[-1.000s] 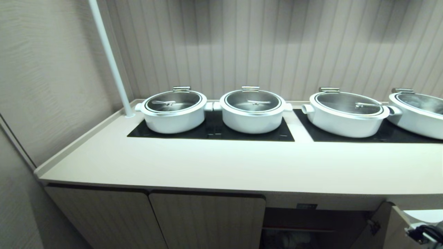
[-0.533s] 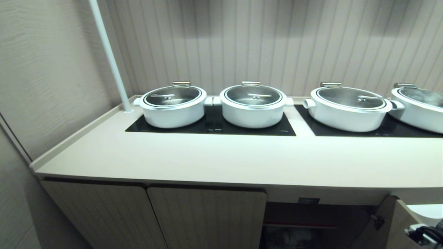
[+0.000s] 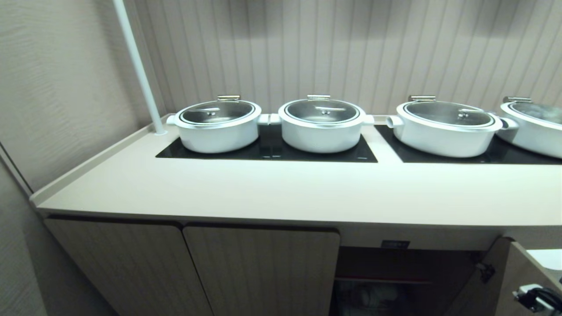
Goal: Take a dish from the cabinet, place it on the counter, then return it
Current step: Put it back into the cabinet
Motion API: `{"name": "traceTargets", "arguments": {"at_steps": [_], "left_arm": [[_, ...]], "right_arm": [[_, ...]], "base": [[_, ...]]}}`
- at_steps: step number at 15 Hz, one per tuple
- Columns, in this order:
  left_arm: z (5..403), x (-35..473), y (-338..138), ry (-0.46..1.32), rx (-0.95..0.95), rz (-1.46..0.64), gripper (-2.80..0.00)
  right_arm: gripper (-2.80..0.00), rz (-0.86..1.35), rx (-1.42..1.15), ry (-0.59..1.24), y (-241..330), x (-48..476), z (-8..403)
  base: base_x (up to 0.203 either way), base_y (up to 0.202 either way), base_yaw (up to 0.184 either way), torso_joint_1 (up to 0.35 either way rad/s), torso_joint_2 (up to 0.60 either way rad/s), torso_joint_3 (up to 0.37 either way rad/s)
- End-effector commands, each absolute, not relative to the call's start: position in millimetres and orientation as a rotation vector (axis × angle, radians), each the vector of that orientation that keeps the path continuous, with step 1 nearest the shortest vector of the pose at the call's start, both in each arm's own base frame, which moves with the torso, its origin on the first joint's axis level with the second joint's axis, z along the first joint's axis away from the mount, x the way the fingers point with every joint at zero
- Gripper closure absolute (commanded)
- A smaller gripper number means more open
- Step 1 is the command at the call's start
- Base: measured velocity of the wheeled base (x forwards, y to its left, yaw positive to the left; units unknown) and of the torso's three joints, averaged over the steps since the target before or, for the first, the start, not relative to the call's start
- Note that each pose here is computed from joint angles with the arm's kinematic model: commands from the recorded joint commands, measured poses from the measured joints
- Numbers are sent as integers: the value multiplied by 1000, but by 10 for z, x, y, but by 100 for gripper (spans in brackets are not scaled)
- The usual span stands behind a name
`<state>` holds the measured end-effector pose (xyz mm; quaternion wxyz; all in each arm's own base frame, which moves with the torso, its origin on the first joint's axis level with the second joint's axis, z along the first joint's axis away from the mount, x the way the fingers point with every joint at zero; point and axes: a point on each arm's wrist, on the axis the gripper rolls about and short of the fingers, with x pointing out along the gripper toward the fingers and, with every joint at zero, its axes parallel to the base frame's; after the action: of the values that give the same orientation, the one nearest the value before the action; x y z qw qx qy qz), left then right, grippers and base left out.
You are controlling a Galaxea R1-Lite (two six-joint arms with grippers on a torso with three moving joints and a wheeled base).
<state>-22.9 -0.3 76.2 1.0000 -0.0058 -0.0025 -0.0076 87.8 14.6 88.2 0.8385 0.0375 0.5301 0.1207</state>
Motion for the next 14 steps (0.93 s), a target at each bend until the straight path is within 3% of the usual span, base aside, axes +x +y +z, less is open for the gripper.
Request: {"name": "traceTargets", "arguments": {"at_steps": [1,14], "left_arm": [[764,-229,-3,-6,-12,-15,0],[764,-229,-3,-6,-12,-14,0]], "right_arm": [[0,256,78,1132,145,862,863],[0,256,78,1117,145,875,838]], "base": [[0,0,0,-163,350,198],[0,0,0,-214,490,275]]}}
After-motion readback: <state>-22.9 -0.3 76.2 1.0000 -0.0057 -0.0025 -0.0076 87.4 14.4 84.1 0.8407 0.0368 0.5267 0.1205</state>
